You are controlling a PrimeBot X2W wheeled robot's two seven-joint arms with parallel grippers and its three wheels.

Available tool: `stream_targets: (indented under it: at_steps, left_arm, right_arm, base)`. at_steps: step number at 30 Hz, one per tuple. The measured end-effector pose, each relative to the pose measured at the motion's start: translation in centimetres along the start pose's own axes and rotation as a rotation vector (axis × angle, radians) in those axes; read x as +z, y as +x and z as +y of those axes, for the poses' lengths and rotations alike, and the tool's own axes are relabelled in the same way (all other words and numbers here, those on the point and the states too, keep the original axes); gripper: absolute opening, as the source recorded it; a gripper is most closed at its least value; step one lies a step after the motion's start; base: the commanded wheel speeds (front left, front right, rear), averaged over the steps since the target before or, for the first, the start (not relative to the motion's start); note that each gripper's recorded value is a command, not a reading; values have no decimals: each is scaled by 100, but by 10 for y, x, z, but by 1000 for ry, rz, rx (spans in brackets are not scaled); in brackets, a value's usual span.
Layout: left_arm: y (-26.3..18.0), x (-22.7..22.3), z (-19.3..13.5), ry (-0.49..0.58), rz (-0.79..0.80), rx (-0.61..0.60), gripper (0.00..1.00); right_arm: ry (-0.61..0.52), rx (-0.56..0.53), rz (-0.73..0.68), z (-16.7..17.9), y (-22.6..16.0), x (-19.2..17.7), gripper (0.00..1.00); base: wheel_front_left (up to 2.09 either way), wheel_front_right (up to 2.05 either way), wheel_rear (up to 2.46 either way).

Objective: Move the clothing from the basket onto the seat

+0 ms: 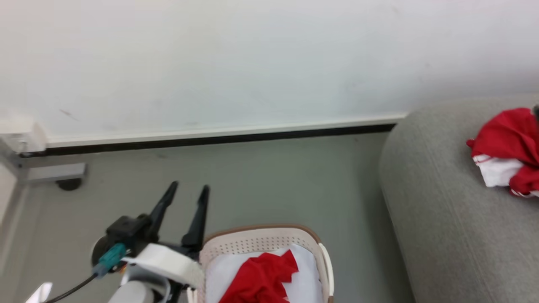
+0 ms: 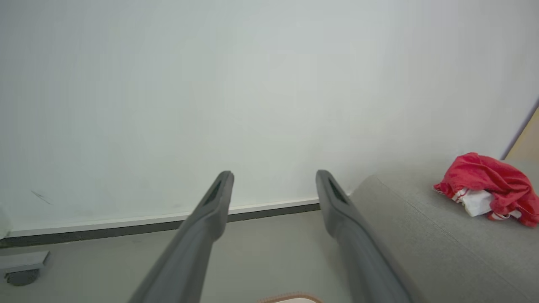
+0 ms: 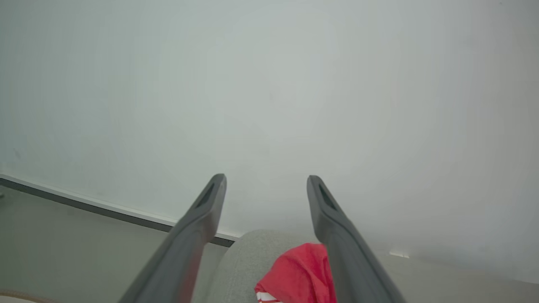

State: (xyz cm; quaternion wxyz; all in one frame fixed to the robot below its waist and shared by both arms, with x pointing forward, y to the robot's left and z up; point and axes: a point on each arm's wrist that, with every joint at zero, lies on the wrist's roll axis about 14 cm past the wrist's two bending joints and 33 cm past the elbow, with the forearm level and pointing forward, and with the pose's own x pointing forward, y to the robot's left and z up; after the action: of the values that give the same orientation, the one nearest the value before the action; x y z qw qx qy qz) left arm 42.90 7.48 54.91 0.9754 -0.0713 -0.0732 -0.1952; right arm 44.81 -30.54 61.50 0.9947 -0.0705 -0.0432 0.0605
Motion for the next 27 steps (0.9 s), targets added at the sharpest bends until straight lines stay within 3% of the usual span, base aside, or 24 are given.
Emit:
stream_targets:
  at_steps: [9, 17, 27]
  left_arm:
    - [-40, 8, 49, 4, -19, 193, 100]
    - [-60, 5, 63, -15, -28, 281, 100]
    - [-72, -7, 63, 19, 0, 301, 100]
  right_arm:
    - [195, 40, -72, 70, -17, -28, 100]
    - [301, 13, -77, 128, -52, -56, 100]
    - [321, -71, -64, 135, -71, -67, 100]
  base:
    - [0, 0, 0]
    - [0, 0, 0]
    - [0, 0, 0]
